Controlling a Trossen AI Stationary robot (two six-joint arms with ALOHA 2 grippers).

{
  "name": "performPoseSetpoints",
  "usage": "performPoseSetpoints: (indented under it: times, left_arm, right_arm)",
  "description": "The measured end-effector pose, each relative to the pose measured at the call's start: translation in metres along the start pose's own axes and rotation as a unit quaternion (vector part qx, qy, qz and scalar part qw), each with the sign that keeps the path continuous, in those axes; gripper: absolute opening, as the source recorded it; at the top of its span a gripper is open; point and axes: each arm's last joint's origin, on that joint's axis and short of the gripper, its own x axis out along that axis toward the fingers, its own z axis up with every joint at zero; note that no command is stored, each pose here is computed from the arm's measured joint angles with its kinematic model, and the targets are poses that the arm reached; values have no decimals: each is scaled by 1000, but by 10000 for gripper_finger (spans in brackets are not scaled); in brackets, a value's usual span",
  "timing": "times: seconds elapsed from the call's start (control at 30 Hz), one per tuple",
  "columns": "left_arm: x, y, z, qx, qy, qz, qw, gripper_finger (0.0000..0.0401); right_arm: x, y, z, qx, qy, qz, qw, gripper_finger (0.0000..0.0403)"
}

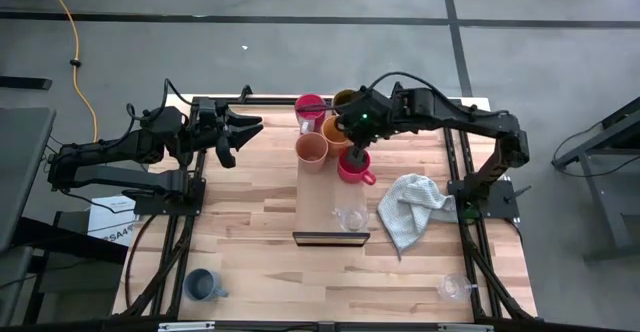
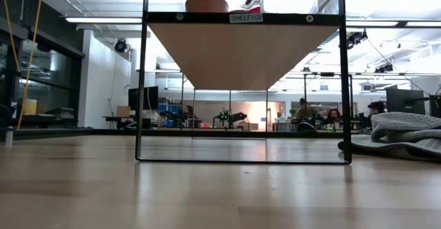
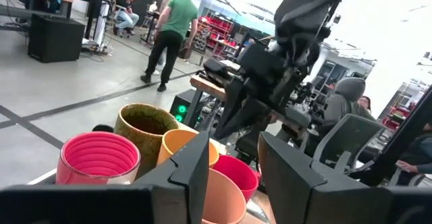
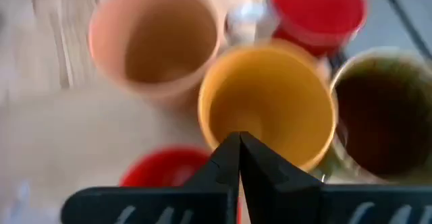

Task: Stack small to large cups/mugs on shelf
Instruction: Adjust the red mug on the shelf

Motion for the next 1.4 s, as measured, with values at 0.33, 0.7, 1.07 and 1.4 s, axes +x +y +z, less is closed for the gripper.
performPoseSetpoints:
  times: [0.33, 0.7, 1.07, 1.4]
  left_arm:
    - [0, 0, 0, 0, 0, 0, 1000, 117]
    - [0, 0, 0, 0, 0, 0, 1000, 117]
    - [0, 0, 0, 0, 0, 1, 1000, 117]
    - [0, 0, 0, 0, 0, 0, 1000, 117]
  right_arm:
    - [-2, 28, -36, -74, 132, 50, 987, 0]
    - [-36, 6, -55, -7, 21, -18, 1000, 0]
    - [-5, -19, -89, 92, -29, -9, 995, 0]
    - [20, -25, -91, 121, -75, 1, 990, 0]
